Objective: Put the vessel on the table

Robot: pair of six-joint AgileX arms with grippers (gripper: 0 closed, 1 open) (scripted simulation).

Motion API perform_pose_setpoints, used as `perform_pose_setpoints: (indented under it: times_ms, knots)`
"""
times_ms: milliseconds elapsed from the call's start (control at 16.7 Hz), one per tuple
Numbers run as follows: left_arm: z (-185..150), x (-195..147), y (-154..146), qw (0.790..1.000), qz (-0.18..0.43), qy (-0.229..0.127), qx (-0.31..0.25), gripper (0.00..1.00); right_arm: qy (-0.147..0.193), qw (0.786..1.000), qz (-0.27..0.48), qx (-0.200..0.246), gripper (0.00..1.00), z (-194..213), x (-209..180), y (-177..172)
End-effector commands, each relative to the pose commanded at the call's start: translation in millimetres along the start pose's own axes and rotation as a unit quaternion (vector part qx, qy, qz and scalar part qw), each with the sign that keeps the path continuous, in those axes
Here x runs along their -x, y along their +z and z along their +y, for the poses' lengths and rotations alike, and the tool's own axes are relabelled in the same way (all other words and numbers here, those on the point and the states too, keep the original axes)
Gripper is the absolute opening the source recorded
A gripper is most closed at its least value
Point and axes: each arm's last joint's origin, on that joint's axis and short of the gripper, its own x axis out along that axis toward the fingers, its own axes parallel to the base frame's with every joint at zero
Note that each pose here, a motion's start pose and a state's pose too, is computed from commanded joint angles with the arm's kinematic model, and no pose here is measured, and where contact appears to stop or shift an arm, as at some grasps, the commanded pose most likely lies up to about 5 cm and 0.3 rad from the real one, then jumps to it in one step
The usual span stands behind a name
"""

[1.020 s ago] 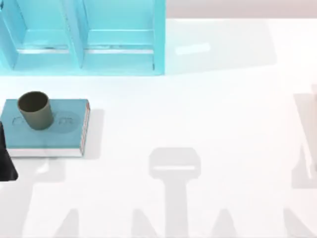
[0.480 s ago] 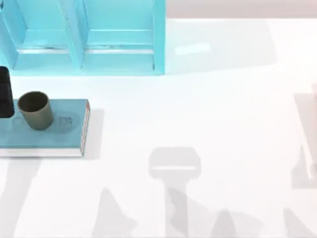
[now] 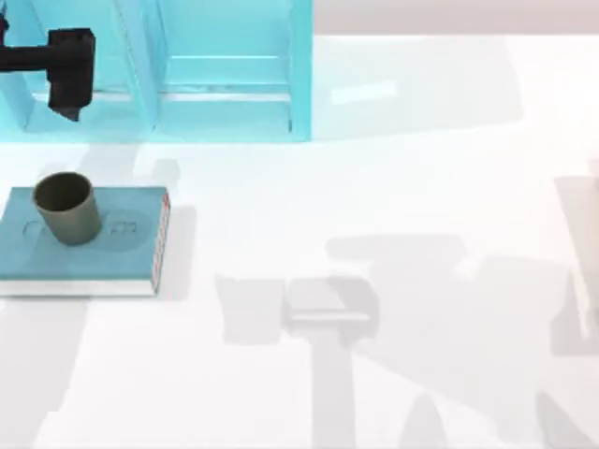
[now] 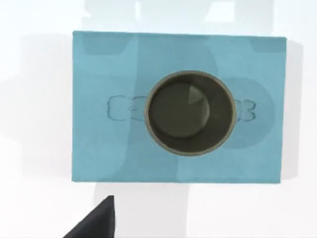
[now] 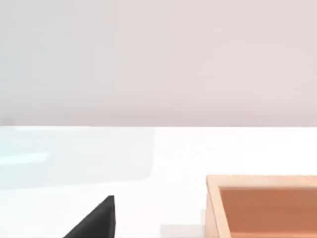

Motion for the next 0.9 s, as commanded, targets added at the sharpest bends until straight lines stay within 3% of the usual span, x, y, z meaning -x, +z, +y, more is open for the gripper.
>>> perform_pose_setpoints:
  times_ms: [180, 420, 900]
  knots:
    - [-12.4, -30.9, 31.7, 0.997, 0.082, 0.011, -0.006, 1.00, 0.000, 1.000, 0.000, 0.000, 1.00, 0.0, 0.0, 0.0]
    - [-23.5, -63.3, 51.2, 0.988, 0.155, 0.023, -0.013, 1.00, 0.000, 1.000, 0.000, 0.000, 1.00, 0.0, 0.0, 0.0]
    - [-23.2, -69.6, 53.7, 0.986, 0.166, 0.025, -0.012, 1.00, 0.000, 1.000, 0.000, 0.000, 1.00, 0.0, 0.0, 0.0]
